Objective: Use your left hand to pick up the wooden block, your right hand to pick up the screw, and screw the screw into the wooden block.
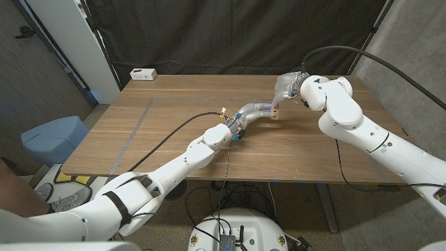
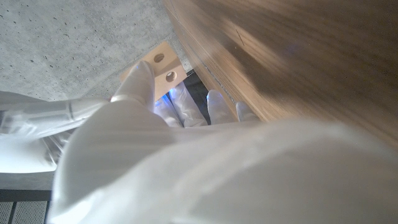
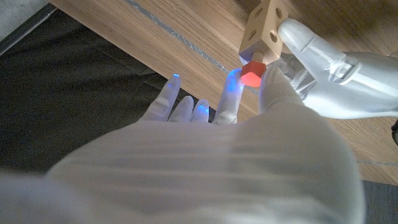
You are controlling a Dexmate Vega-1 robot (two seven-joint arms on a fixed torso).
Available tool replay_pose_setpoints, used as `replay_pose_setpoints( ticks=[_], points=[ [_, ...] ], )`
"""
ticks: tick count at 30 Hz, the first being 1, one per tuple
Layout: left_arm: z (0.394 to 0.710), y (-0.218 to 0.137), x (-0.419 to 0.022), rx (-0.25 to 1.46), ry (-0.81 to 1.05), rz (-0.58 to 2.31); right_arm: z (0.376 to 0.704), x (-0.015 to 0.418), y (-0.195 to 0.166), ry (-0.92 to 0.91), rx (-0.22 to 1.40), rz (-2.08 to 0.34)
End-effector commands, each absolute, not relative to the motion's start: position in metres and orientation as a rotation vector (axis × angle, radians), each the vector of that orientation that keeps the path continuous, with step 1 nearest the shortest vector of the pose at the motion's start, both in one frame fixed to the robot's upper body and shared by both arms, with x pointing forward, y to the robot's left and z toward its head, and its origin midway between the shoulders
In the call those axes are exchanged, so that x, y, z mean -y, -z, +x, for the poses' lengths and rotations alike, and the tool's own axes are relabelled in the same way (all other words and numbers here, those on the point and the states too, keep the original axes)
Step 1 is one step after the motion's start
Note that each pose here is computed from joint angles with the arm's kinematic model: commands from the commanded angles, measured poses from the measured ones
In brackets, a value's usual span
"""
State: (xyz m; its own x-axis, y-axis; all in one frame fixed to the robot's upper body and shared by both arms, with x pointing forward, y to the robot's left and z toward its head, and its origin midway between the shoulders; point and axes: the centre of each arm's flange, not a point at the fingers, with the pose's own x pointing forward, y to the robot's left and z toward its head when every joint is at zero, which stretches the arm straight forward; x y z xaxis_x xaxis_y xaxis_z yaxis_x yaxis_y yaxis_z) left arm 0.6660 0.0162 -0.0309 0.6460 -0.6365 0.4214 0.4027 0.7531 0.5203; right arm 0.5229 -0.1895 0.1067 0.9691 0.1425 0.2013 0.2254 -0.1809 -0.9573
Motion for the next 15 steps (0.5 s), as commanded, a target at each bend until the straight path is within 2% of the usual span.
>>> replay_pose_setpoints(
  ticks=[1,15],
  points=[
    [0.6662,0.0297,-0.0143,0.63,0.615,0.404,0.5241,0.1918,-0.1066,0.091,0.274,-1.75],
    [0.6662,0.0295,-0.0147,0.63,0.614,0.404,0.5266,0.1919,-0.1061,0.107,0.281,-1.738]
  ],
)
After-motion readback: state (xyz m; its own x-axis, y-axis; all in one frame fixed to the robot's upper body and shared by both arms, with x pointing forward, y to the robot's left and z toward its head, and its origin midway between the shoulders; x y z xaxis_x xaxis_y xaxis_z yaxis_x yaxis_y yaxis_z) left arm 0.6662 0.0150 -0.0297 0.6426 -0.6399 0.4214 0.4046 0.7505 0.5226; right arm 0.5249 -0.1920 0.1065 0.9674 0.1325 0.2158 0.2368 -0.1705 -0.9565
